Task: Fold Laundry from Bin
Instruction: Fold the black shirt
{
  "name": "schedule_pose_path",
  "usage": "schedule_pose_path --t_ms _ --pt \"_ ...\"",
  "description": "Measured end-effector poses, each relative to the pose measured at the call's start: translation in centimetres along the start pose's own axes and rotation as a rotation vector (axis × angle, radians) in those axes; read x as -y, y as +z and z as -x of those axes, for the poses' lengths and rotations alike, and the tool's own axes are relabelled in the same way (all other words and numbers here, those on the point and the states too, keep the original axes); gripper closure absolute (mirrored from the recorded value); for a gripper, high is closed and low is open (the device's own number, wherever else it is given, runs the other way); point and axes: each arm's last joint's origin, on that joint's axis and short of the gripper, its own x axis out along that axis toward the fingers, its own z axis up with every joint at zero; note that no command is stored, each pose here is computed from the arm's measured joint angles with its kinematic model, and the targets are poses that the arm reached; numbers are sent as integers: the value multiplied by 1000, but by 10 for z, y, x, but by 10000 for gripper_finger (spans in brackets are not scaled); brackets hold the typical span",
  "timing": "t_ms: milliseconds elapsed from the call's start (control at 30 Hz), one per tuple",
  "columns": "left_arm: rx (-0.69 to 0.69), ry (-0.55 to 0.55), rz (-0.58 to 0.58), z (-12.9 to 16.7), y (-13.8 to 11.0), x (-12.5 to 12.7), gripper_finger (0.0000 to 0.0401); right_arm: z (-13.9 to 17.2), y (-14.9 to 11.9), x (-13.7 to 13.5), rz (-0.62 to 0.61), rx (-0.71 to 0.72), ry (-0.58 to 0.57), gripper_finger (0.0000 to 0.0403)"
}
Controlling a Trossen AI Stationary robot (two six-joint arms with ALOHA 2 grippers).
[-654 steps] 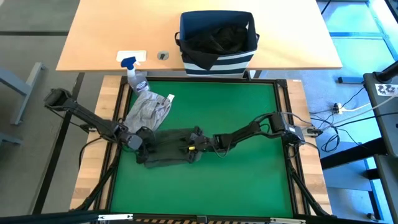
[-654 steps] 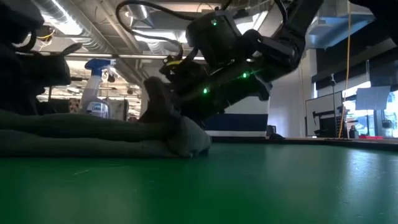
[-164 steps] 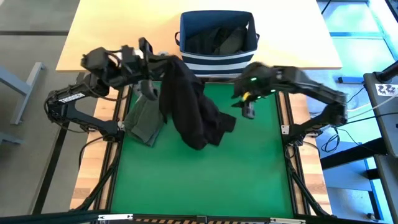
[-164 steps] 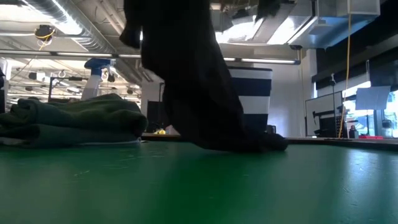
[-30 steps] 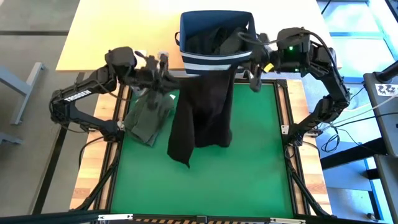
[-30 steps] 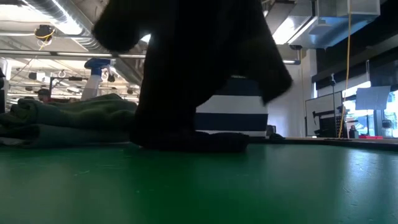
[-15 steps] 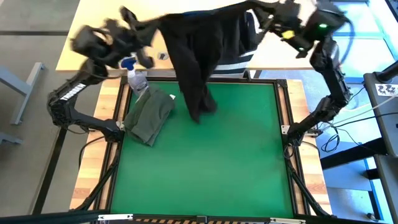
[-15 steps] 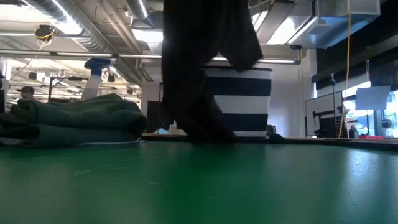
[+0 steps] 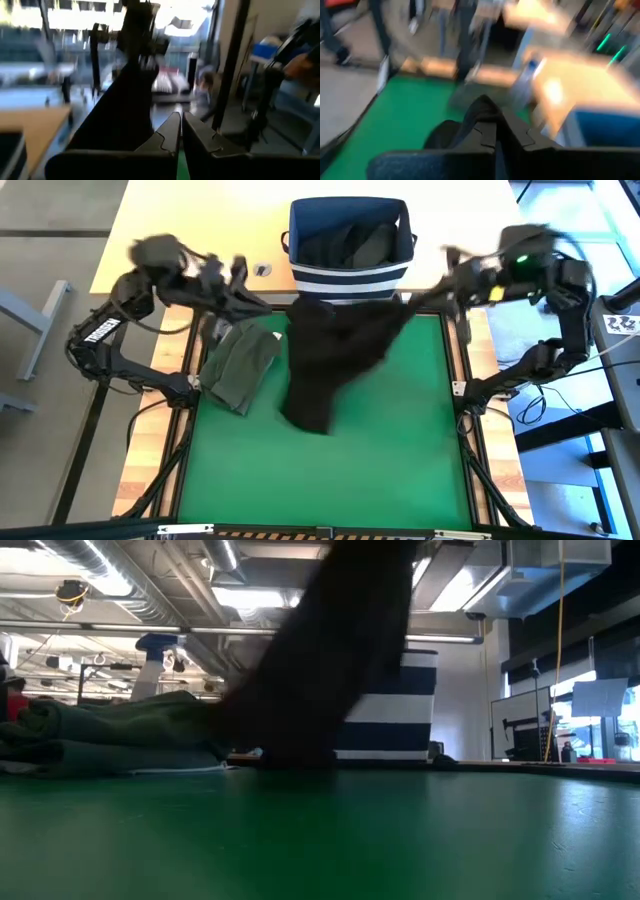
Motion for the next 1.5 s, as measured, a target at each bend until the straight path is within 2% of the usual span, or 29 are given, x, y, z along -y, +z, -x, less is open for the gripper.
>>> schedule_pose_path --t_ms 133,200,300,433,600,800,900,1033,1133,1333,1500 --pt "-222 123 101 -19 -39 -6 386 -29 -28 -11 -136 -261 126 391" --pt "-283 158 136 -28 -56 -8 386 -48 -41 -17 -175 -367 174 392" --pt "-347 188 173 -36 -77 -11 386 -71 -63 -28 -178 -494 213 397" --pt "-368 210 218 -50 -98 -17 386 -94 -87 -39 -133 -622 193 397" --pt "-308 219 231 -76 -111 -28 371 -105 -85 -52 -57 -562 215 391" --pt "-355 227 242 -119 -140 -49 299 -111 -75 -63 -27 -457 237 390" --pt "-434 218 234 -139 -162 -59 260 -113 -75 -67 -132 -473 224 389" --pt "-530 205 204 -161 -192 -70 220 -120 -89 -72 -468 -600 170 381" --pt "-583 194 182 -172 -208 -75 202 -130 -113 -87 -663 -781 165 347" --pt "-646 172 110 -183 -228 -81 193 -150 -168 -139 -792 -1069 81 239" --pt "-659 160 80 -185 -232 -82 192 -148 -210 -165 -873 -1279 -112 186"
